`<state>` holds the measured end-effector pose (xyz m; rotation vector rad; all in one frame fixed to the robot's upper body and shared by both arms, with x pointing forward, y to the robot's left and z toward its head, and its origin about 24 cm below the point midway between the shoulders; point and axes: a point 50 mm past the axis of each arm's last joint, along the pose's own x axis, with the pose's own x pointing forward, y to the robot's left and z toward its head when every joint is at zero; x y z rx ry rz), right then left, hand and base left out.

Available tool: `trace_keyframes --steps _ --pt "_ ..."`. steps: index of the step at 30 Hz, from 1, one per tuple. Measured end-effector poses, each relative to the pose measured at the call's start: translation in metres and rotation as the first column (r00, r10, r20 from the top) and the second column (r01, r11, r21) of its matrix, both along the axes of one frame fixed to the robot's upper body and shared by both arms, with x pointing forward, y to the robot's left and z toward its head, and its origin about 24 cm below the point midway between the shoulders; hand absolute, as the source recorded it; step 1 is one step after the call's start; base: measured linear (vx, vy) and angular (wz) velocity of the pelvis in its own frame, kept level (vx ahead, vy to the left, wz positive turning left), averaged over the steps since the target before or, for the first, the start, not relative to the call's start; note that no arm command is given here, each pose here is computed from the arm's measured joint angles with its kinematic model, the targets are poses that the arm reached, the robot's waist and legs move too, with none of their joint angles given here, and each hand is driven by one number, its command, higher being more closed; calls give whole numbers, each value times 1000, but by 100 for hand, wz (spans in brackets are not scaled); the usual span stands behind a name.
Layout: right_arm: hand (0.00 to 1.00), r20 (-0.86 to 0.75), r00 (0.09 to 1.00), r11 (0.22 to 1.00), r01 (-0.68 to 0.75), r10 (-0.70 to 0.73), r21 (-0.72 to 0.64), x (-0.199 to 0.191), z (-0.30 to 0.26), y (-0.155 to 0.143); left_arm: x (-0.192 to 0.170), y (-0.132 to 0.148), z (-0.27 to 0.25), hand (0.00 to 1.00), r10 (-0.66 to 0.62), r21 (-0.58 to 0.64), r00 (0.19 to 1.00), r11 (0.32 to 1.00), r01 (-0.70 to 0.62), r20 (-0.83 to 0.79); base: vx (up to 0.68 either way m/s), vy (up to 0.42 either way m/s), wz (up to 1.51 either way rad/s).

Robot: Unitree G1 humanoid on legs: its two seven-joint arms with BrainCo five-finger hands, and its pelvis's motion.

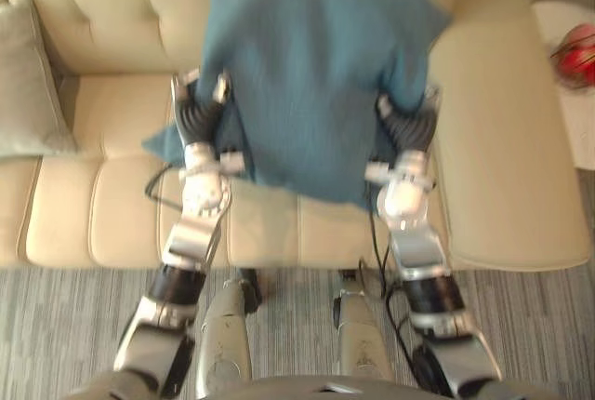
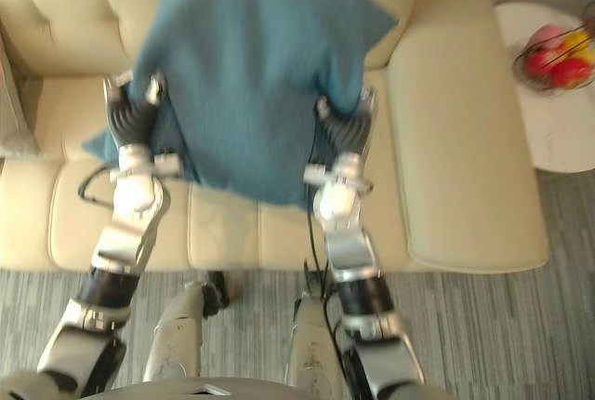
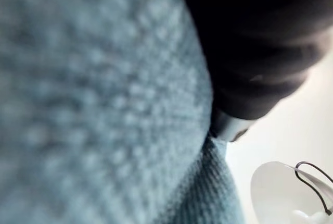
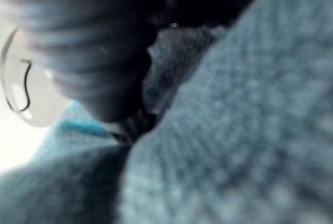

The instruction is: Pick up cushions and gather them together orderly.

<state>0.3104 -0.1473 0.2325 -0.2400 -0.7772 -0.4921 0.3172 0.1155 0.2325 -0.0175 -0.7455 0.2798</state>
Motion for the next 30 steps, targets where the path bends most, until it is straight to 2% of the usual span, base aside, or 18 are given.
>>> trace_keyframes --steps 4,5,7,8,12,16,20,26,30 --pt "100 220 972 996 66 -79 64 -4 60 -1 5 -7 62 100 33 3 983 999 -34 180 -118 -40 19" --pt "100 294 949 991 85 -112 105 -6 86 -2 7 -10 93 100 41 20 968 999 -47 249 -65 -39 27" --pt "100 337 932 987 97 -135 127 -5 106 -4 7 -14 117 100 45 26 954 998 -55 297 -38 -30 21" --pt "0 345 928 986 100 -140 132 -5 111 -5 7 -15 123 0 46 25 950 998 -57 308 -53 -58 19" --pt "0 326 929 974 112 -174 199 11 150 -10 21 -18 153 0 72 -5 957 997 -74 283 -34 -69 19" --pt "0 304 945 959 33 -122 283 17 174 -15 36 -15 155 0 31 -39 980 999 -24 197 1 -59 10" --pt "0 282 956 928 -27 -85 371 21 173 -27 41 -21 150 0 -30 -37 987 999 36 155 23 -35 8" --pt "0 188 981 907 -36 -49 420 35 154 -33 62 -8 106 0 -80 -140 997 987 79 -4 17 -29 -5" --pt "0 173 985 894 -52 -29 445 39 142 -38 63 -3 97 0 -96 -167 995 982 93 -13 -4 -23 -9"
